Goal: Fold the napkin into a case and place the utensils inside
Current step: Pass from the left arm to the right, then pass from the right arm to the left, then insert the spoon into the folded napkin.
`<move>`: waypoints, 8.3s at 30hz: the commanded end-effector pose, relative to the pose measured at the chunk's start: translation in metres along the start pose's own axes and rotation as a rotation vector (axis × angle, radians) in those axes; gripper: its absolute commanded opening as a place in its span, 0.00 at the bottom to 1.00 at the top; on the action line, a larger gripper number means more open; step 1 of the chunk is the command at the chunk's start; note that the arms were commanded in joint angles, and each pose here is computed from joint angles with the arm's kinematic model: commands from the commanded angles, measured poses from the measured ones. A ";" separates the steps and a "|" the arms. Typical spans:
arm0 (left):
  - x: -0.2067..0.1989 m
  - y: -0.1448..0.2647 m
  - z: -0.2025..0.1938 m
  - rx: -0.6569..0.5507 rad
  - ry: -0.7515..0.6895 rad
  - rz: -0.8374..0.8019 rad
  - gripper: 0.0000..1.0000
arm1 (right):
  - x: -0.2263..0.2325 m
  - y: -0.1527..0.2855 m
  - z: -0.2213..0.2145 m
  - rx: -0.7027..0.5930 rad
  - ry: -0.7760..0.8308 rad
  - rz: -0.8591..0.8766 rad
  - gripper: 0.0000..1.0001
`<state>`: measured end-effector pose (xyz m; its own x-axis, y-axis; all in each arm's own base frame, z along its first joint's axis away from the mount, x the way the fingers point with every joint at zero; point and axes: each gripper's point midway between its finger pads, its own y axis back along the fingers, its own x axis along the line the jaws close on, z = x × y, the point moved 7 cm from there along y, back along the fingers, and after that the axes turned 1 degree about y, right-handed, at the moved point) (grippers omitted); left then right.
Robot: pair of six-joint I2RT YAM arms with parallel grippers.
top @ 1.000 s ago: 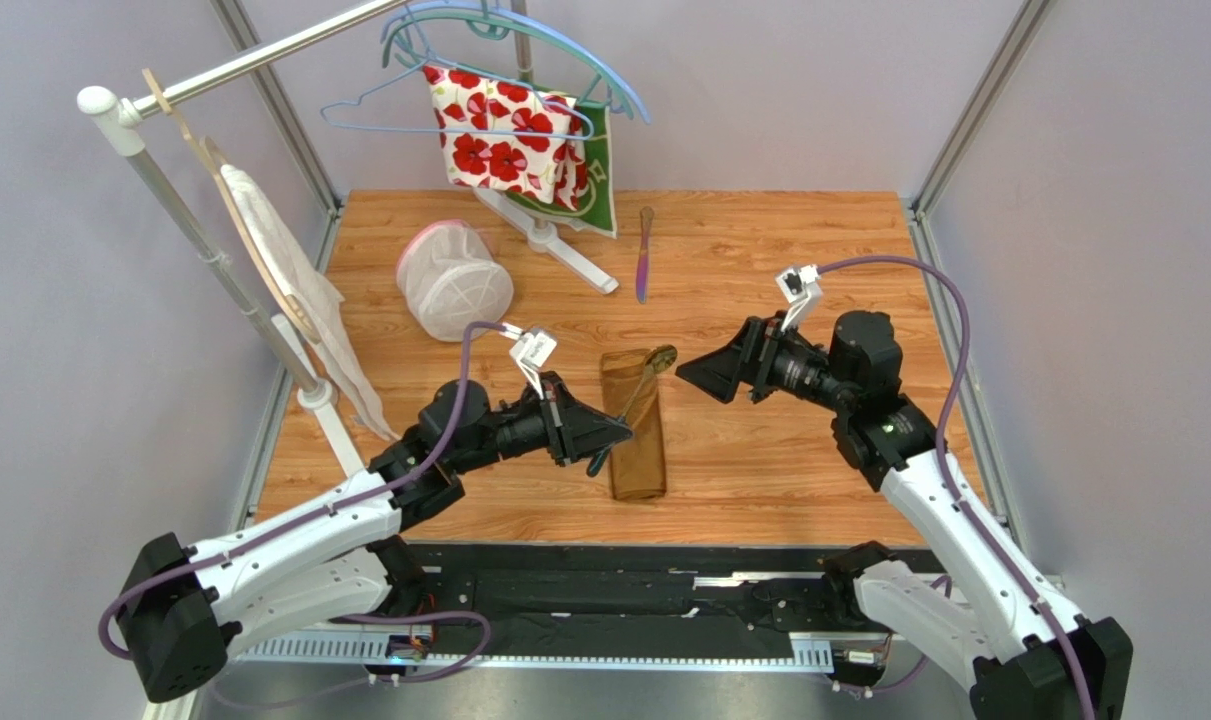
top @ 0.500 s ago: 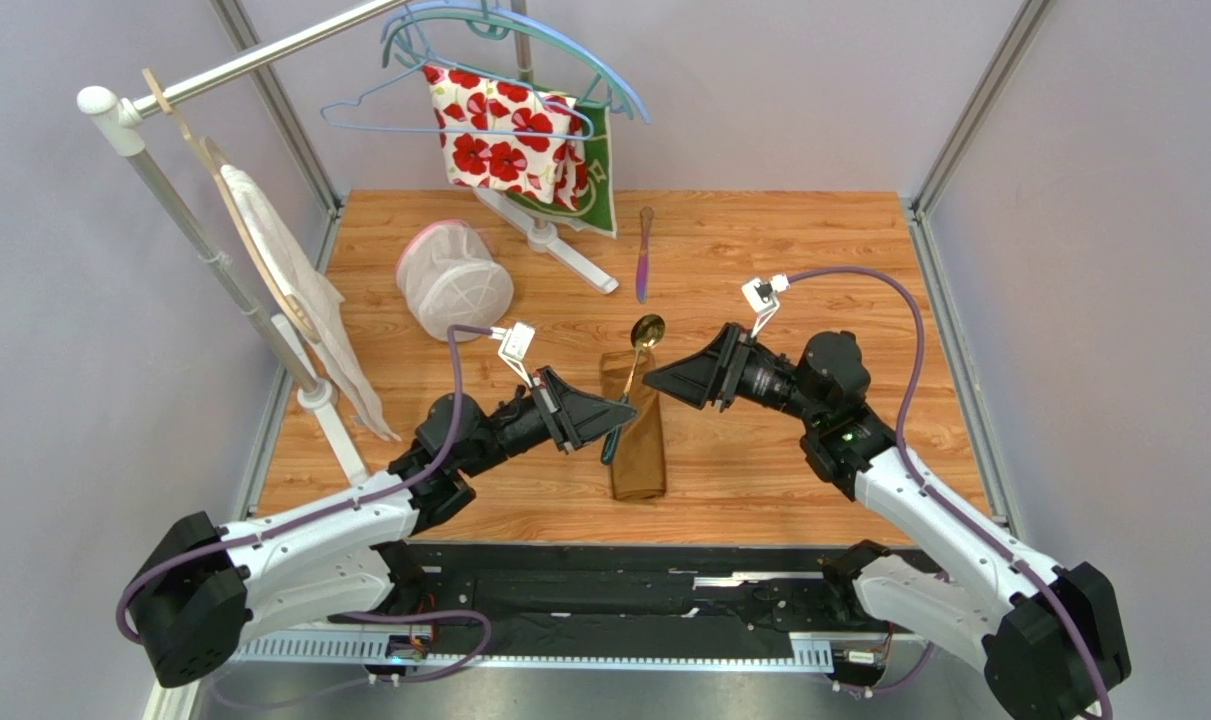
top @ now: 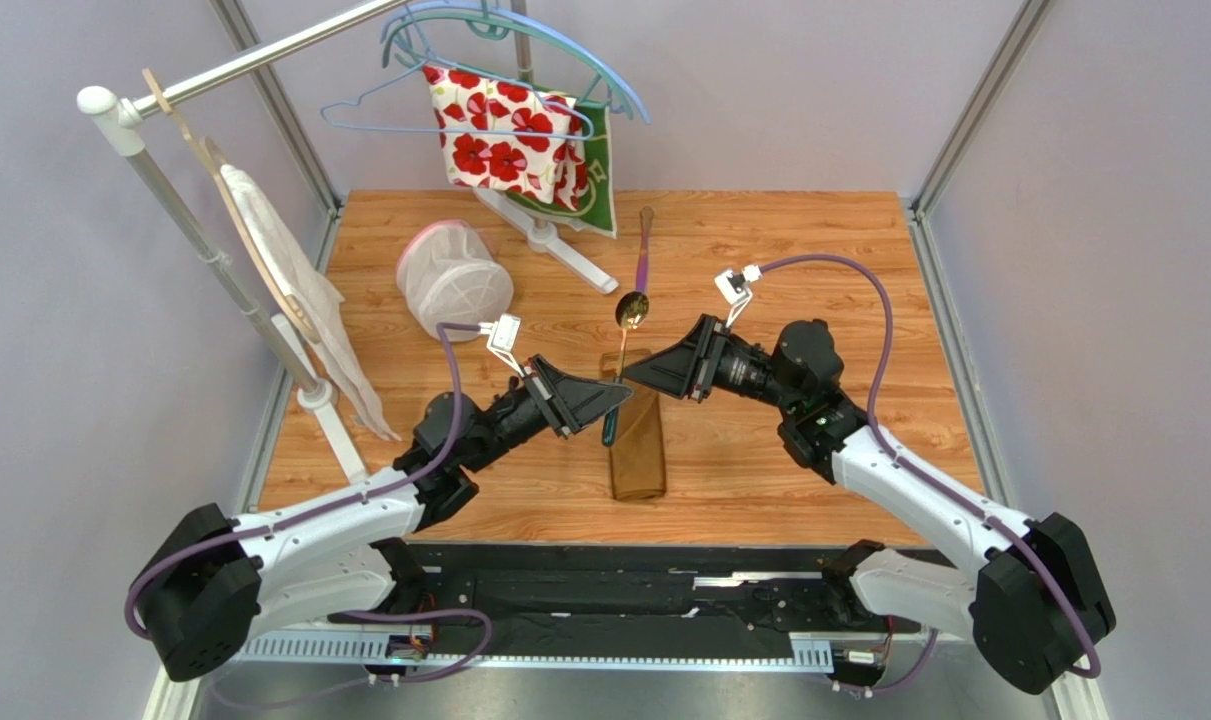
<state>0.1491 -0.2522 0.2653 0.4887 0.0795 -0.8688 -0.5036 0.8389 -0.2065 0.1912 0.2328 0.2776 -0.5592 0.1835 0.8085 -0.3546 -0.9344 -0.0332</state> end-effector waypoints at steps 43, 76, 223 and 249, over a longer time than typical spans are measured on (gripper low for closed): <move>-0.034 0.034 0.037 0.327 -0.479 0.199 0.62 | 0.020 0.001 -0.015 0.310 0.102 0.059 0.00; -0.024 -0.018 0.052 0.319 -0.407 0.115 0.00 | 0.029 0.004 -0.029 0.338 0.103 0.102 0.06; 0.225 -0.099 0.038 0.751 -0.214 0.325 0.00 | -0.111 0.031 -0.109 0.353 -0.138 -0.640 0.06; 0.223 -0.105 0.020 0.806 -0.165 0.283 0.00 | -0.215 0.041 -0.027 0.286 -0.201 -0.908 0.02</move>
<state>0.3252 -0.3002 0.0910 0.5141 0.4287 -0.7429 -0.0207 0.8721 0.4889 0.2564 0.1538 0.0798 0.0532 0.8554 0.5152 -0.3405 -0.4694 0.8147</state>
